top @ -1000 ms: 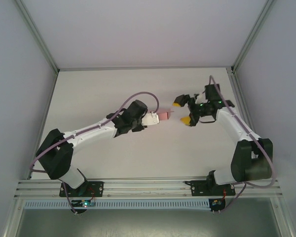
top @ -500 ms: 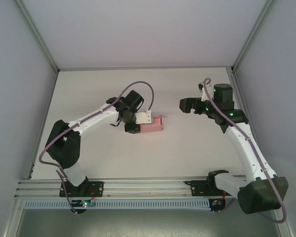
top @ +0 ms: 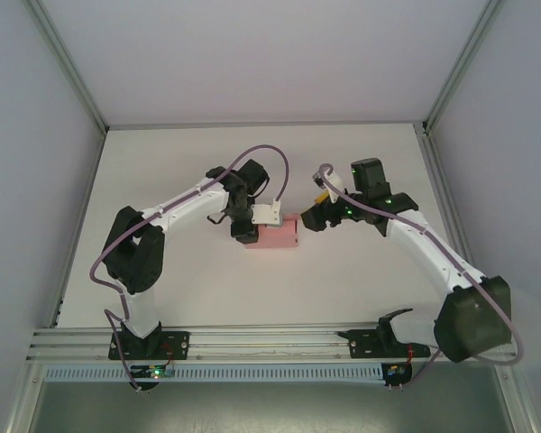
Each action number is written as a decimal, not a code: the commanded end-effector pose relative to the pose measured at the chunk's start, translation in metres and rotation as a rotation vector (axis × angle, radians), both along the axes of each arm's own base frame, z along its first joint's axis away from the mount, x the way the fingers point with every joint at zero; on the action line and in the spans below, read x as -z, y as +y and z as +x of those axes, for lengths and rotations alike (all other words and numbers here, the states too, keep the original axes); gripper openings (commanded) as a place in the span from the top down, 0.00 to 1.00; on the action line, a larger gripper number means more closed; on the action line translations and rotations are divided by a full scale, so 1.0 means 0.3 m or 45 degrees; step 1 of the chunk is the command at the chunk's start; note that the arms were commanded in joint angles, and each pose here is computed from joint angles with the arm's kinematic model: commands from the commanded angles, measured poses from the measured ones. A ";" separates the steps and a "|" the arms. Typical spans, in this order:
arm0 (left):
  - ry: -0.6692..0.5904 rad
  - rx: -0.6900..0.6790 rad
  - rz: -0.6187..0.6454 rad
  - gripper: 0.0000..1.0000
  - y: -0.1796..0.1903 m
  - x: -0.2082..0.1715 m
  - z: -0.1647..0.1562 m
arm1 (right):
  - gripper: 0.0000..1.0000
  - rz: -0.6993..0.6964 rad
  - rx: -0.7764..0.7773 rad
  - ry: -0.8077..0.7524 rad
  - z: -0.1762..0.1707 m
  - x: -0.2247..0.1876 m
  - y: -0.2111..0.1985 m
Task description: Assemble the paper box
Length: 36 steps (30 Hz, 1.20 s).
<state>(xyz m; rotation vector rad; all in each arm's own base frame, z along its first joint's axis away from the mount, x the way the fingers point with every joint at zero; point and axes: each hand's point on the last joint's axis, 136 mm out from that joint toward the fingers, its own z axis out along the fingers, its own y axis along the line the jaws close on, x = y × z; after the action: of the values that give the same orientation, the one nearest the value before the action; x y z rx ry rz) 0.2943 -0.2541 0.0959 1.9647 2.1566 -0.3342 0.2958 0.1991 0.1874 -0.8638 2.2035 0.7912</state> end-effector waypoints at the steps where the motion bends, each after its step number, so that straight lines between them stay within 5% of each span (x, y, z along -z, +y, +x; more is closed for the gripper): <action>1: 0.133 0.053 0.038 0.67 0.021 0.041 -0.061 | 0.31 -0.117 -0.093 -0.032 -0.004 0.018 0.023; 7: 0.167 0.061 0.064 0.65 0.019 0.040 -0.058 | 0.42 -0.240 -0.180 0.021 -0.011 0.106 0.049; 18: 0.133 -0.056 0.093 0.66 0.015 0.047 -0.012 | 1.00 -0.300 -0.069 0.155 0.000 0.154 0.074; 22: 0.090 -0.130 0.104 0.66 -0.009 0.055 0.021 | 1.00 -0.269 0.129 0.275 0.017 0.154 0.080; 31: 0.074 -0.248 0.039 0.67 -0.082 0.056 0.059 | 1.00 0.094 0.459 0.491 -0.009 0.147 0.164; 36: 0.063 -0.266 0.043 0.67 -0.096 0.068 0.071 | 1.00 0.012 0.532 0.429 -0.026 0.219 0.146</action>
<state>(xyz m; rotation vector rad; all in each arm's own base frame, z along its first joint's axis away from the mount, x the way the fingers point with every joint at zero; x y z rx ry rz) 0.2975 -0.2615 0.0920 1.8336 2.3807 -0.3049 0.3050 0.2230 0.1250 -0.2827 2.5321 0.6804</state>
